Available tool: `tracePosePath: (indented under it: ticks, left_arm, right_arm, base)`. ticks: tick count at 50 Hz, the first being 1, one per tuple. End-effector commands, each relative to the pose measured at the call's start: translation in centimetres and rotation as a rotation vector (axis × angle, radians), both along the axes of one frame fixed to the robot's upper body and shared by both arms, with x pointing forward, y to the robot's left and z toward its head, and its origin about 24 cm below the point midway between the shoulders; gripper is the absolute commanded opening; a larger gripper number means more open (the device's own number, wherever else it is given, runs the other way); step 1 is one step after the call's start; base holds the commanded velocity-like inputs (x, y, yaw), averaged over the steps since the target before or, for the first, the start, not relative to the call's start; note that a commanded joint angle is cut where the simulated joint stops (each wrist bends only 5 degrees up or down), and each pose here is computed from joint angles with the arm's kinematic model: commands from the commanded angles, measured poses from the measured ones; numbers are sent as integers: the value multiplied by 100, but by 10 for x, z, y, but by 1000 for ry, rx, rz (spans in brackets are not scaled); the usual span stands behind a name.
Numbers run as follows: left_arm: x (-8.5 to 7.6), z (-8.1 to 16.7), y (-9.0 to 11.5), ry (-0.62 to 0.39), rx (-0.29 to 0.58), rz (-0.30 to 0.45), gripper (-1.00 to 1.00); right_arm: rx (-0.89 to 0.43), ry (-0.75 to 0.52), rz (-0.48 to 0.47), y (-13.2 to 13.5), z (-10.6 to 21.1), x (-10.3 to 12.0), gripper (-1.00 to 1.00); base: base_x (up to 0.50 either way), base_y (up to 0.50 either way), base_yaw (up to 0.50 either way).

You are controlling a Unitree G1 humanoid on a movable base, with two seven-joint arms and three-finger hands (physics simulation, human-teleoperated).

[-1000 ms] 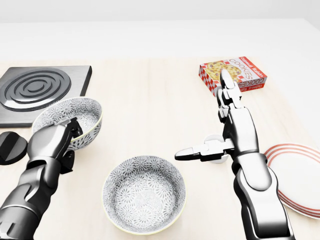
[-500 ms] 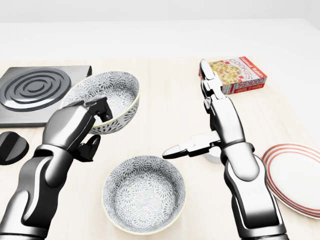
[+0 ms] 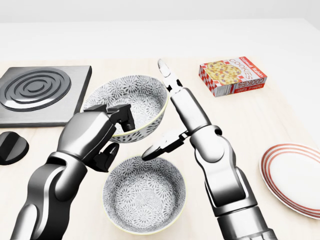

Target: Pick the akita bowl from table center and place it on the plate.

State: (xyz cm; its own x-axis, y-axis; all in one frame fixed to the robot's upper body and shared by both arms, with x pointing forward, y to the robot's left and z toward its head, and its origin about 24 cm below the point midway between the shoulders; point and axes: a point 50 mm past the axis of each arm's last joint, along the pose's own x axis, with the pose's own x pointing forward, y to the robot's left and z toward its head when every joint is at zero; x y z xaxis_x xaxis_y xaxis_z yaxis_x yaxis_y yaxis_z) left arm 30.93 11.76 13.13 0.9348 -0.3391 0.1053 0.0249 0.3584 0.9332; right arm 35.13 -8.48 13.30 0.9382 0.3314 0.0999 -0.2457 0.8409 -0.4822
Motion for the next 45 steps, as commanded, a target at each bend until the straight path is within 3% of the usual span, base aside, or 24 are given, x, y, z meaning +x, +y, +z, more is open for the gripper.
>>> tracePosePath:
  ticks: [1,14,15,16,18,20,45]
  left_arm:
    - [-4,4,-3,-31,9,4,-100]
    - [-12,15,-7,-52,0,-28,-100]
    - [-12,15,-7,-52,0,-29,-100]
    - [-13,16,-7,-54,0,-32,-100]
    - [-14,18,-9,-59,-3,-39,-100]
    - [-16,23,-10,-69,-7,-49,-100]
    - [-22,28,-10,-83,-6,-61,-96]
  right_arm:
    - [-83,10,24,11,-3,2,100]
    - [-107,63,3,10,-17,5,94]
    - [-108,64,1,9,-18,5,80]
    - [-108,65,-2,9,-18,5,33]
    - [-109,67,-6,8,-19,5,11]
    - [-110,72,-11,7,-20,6,-100]
    - [-114,68,-15,6,-20,5,-100]
  base:
    - [0,0,0]
    - [0,0,0]
    - [0,0,0]
    - [0,0,0]
    - [0,0,0]
    - [0,0,0]
    - [0,0,0]
